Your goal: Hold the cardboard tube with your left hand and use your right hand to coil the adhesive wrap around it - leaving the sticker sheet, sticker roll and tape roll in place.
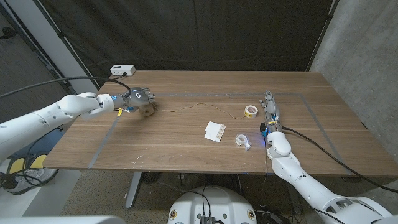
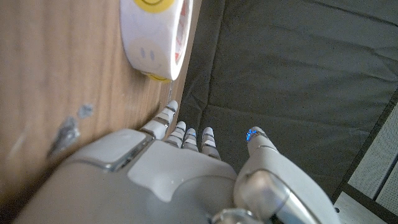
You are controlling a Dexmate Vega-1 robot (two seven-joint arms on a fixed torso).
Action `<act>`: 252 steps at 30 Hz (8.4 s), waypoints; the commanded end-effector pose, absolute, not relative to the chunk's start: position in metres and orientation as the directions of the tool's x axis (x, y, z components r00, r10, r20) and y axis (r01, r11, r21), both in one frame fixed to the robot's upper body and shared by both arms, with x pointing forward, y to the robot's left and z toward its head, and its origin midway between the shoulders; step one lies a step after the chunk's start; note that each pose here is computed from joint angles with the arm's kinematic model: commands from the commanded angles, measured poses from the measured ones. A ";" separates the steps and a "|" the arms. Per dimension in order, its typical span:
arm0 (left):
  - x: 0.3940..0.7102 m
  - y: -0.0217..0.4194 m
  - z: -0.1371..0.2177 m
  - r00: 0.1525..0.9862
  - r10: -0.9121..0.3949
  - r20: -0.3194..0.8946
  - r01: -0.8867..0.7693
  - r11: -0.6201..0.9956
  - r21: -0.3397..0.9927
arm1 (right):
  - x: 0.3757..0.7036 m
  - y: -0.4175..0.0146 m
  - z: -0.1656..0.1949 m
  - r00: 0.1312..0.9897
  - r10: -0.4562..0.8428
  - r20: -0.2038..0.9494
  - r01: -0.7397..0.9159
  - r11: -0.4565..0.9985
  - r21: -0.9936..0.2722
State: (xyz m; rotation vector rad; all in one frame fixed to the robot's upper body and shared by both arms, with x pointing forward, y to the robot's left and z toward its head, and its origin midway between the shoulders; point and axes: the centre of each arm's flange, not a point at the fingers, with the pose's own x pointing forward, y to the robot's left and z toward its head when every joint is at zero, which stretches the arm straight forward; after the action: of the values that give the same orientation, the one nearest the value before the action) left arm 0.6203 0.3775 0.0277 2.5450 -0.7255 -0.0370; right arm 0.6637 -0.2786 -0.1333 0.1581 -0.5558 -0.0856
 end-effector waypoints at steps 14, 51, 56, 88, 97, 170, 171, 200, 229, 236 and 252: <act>0.623 0.341 0.010 0.879 -0.453 0.150 -0.451 -0.685 0.572 | 0.667 -0.298 -0.135 0.904 -0.031 0.427 0.004 0.998 0.064; 0.608 0.294 0.006 0.905 -0.297 0.303 -0.420 -0.531 0.736 | 0.657 -0.315 -0.116 0.908 0.057 0.415 -0.052 0.998 -0.024; 0.605 0.287 0.004 0.904 -0.275 0.328 -0.425 -0.487 0.763 | 0.655 -0.321 -0.111 0.906 0.057 0.418 -0.045 0.998 -0.040; 0.591 0.259 0.006 0.911 -0.170 0.375 -0.407 -0.246 0.879 | 0.640 -0.328 -0.089 0.903 0.105 0.416 -0.058 0.991 -0.124; 0.581 0.255 0.012 0.918 -0.164 0.362 -0.386 -0.158 0.909 | 0.633 -0.326 -0.085 0.906 0.118 0.407 -0.062 0.987 -0.148; 0.585 0.239 0.015 0.930 -0.208 0.304 -0.338 -0.156 0.928 | 0.624 -0.329 -0.102 0.908 0.155 0.389 -0.104 0.983 -0.150; 0.587 0.238 0.015 0.931 -0.207 0.302 -0.336 -0.158 0.928 | 0.624 -0.330 -0.103 0.909 0.155 0.388 -0.104 0.984 -0.148; 0.605 0.230 -0.002 0.941 -0.196 0.277 -0.305 -0.131 0.943 | 0.624 -0.337 -0.110 0.920 0.138 0.367 -0.095 0.986 -0.135; 0.594 0.230 0.011 0.895 -0.197 0.401 -0.421 -0.072 0.904 | 0.623 -0.334 -0.098 0.911 0.135 0.389 -0.082 0.985 -0.151; 0.587 0.227 0.022 0.892 -0.204 0.403 -0.420 -0.044 0.907 | 0.619 -0.334 -0.094 0.908 0.139 0.395 -0.082 0.984 -0.157; 0.581 0.211 0.042 0.880 -0.234 0.413 -0.422 0.014 0.906 | 0.616 -0.340 -0.076 0.894 0.150 0.422 -0.079 0.980 -0.180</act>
State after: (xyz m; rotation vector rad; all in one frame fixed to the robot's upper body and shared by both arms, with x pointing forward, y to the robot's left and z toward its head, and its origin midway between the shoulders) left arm 0.5860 0.2225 0.0247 1.6048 -0.4906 0.1714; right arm 0.6189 -0.3372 -0.0893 -0.1437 -0.4227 0.1133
